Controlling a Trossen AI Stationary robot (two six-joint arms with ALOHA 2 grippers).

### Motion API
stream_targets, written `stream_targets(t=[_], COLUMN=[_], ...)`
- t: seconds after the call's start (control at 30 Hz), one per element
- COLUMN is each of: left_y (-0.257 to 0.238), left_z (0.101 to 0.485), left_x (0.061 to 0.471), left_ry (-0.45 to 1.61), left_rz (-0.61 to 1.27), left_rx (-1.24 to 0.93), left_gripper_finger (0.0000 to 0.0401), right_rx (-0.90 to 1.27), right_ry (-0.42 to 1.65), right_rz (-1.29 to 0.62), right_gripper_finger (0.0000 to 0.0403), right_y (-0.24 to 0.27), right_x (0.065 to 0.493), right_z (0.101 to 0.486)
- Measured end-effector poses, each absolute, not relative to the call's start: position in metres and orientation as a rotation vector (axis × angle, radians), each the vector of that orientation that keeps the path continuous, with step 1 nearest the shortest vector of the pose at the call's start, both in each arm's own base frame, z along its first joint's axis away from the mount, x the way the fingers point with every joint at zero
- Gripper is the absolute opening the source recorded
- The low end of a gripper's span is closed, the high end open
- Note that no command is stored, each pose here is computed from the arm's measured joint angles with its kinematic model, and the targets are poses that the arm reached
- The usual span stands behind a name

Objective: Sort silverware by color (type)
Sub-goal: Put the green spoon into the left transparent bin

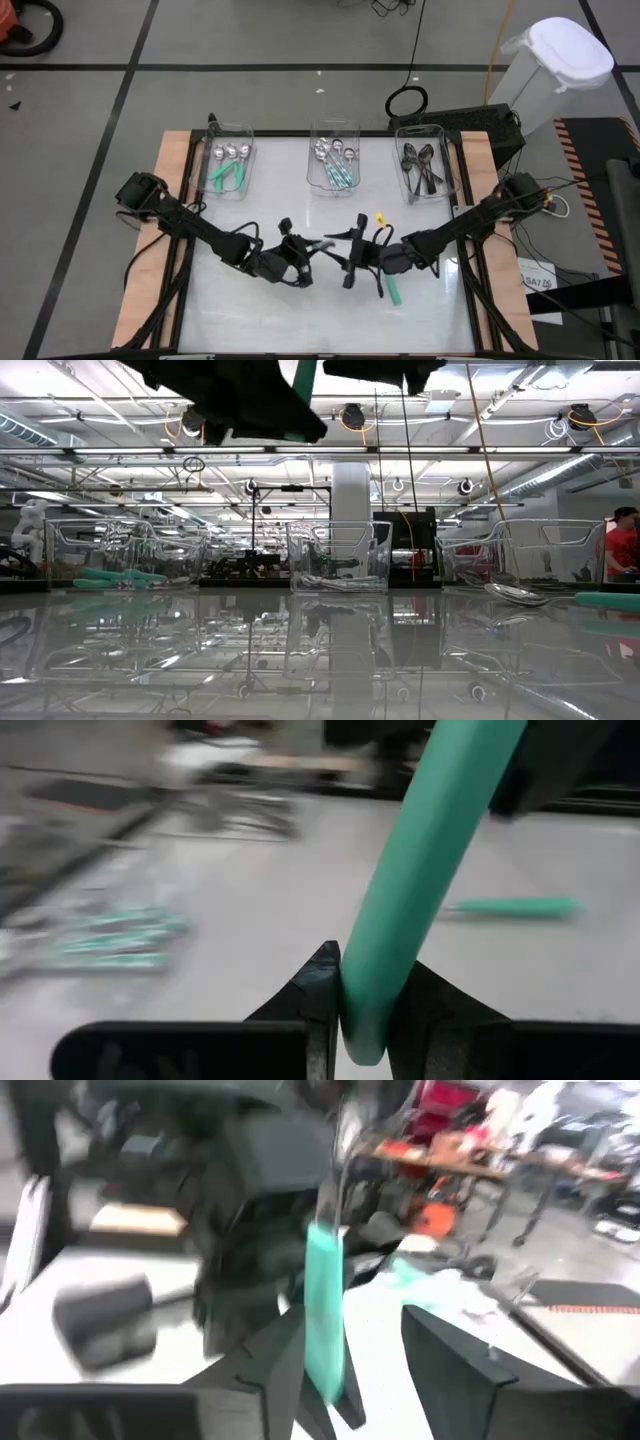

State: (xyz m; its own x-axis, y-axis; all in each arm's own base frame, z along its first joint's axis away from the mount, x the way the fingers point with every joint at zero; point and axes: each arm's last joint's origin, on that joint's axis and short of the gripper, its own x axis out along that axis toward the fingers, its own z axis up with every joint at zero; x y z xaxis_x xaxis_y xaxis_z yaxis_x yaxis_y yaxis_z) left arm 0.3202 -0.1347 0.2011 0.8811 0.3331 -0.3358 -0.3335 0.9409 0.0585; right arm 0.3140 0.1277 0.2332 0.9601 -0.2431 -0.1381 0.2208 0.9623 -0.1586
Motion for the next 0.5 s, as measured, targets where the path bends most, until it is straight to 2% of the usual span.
stream_targets(t=[0.1, 0.23, 0.37, 0.5], left_y=[-0.1336, -0.131, -0.1303, -0.1315], left_z=[0.1983, 0.1954, 0.1932, 0.1931], left_x=[0.3225, 0.3269, 0.3273, 0.327], left_ry=[0.409, 0.452, 0.466, 0.472], left_rz=[0.206, 0.053, 0.039, 0.016], left_rx=[-0.02, -0.042, -0.042, -0.041], left_gripper_finger=[0.0048, 0.0048, 0.0048, 0.0048], right_rx=[-0.134, -0.105, -0.096, -0.085], right_ry=[0.22, 0.222, 0.226, 0.227], right_rz=[-0.101, 0.033, 0.103, 0.098], right_gripper_finger=[0.018, 0.0179, 0.0161, 0.0123], right_y=[0.1276, 0.1289, 0.1306, 0.1307], right_x=[0.3061, 0.3052, 0.3061, 0.306], right_z=[0.2385, 0.2414, 0.2399, 0.2398])
